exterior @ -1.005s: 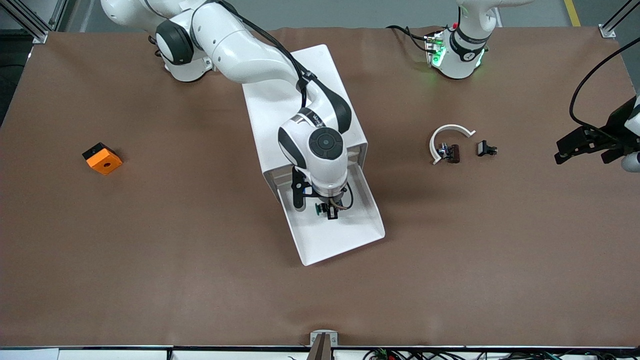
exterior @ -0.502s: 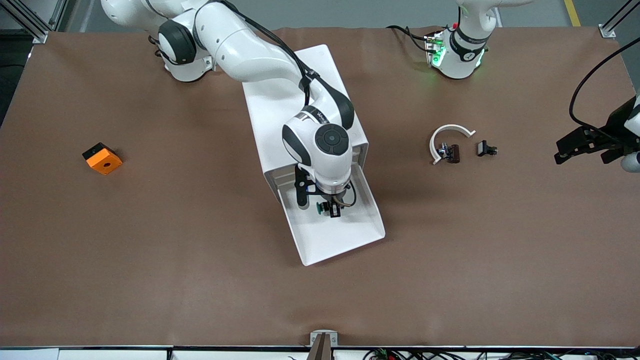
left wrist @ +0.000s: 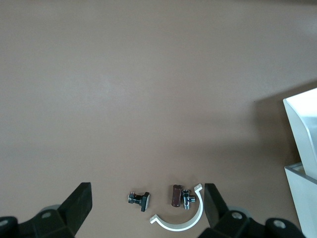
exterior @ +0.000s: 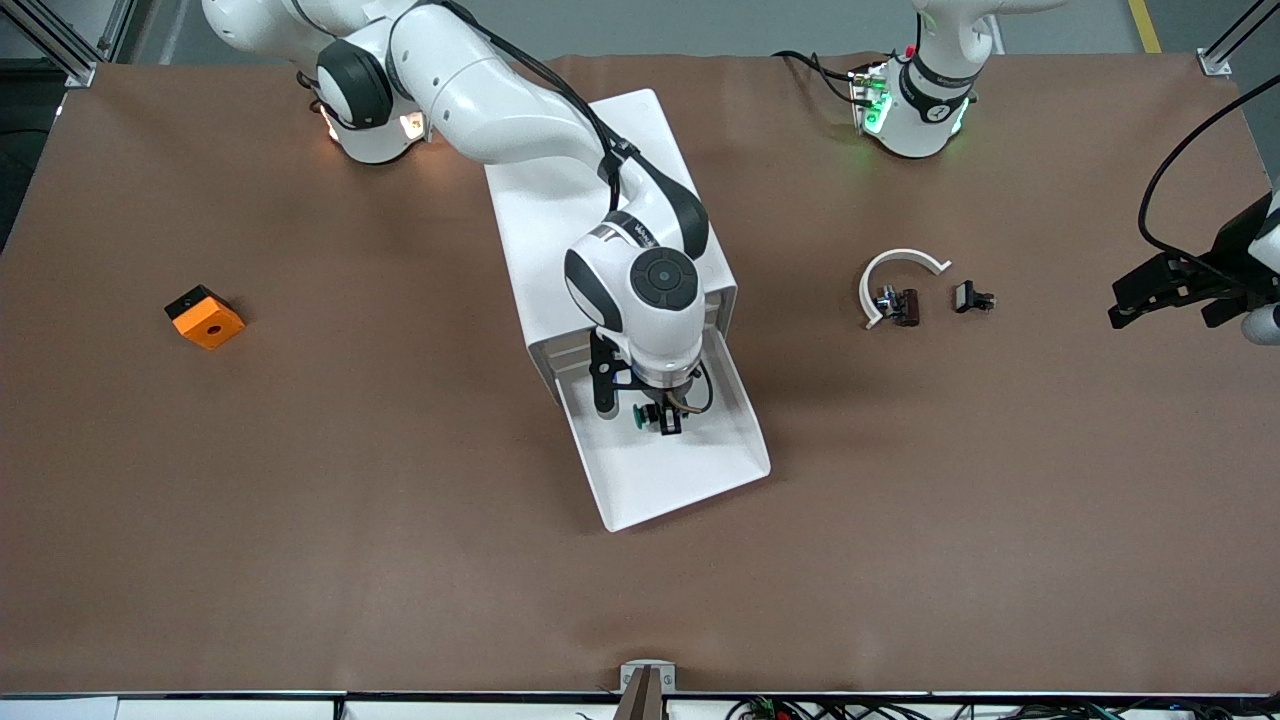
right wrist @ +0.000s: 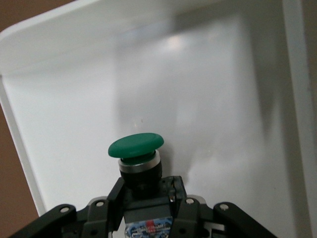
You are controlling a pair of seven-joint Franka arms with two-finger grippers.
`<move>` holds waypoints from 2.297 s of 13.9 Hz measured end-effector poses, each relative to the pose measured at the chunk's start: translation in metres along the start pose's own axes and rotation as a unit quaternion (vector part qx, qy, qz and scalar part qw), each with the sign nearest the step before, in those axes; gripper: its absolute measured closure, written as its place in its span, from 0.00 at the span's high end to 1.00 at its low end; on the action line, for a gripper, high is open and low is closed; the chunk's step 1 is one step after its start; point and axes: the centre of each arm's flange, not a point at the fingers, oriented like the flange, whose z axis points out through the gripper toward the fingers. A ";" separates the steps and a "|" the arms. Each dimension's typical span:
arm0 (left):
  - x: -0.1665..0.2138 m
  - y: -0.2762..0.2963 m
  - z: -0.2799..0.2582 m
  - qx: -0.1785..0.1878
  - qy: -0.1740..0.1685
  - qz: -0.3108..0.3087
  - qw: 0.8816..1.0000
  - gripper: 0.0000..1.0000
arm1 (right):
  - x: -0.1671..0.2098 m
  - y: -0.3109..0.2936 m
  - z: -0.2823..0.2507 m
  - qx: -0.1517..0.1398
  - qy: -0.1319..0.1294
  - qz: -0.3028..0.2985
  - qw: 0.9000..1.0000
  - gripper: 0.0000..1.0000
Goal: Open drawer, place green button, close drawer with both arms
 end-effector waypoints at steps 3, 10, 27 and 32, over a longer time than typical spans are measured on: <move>0.000 0.000 0.000 0.000 0.000 0.000 1.000 1.00 | 0.003 -0.002 -0.001 0.002 0.001 0.003 1.000 0.42; 0.000 0.001 0.000 0.000 0.000 0.000 1.000 1.00 | 0.038 -0.029 0.002 0.012 0.008 0.019 1.000 0.42; 0.000 0.001 0.000 0.000 0.000 0.001 1.000 1.00 | 0.028 -0.022 0.016 0.012 0.005 -0.007 1.000 0.42; 0.000 0.001 0.000 0.000 0.000 0.001 1.000 1.00 | 0.026 -0.021 0.017 0.010 0.001 -0.011 1.000 0.42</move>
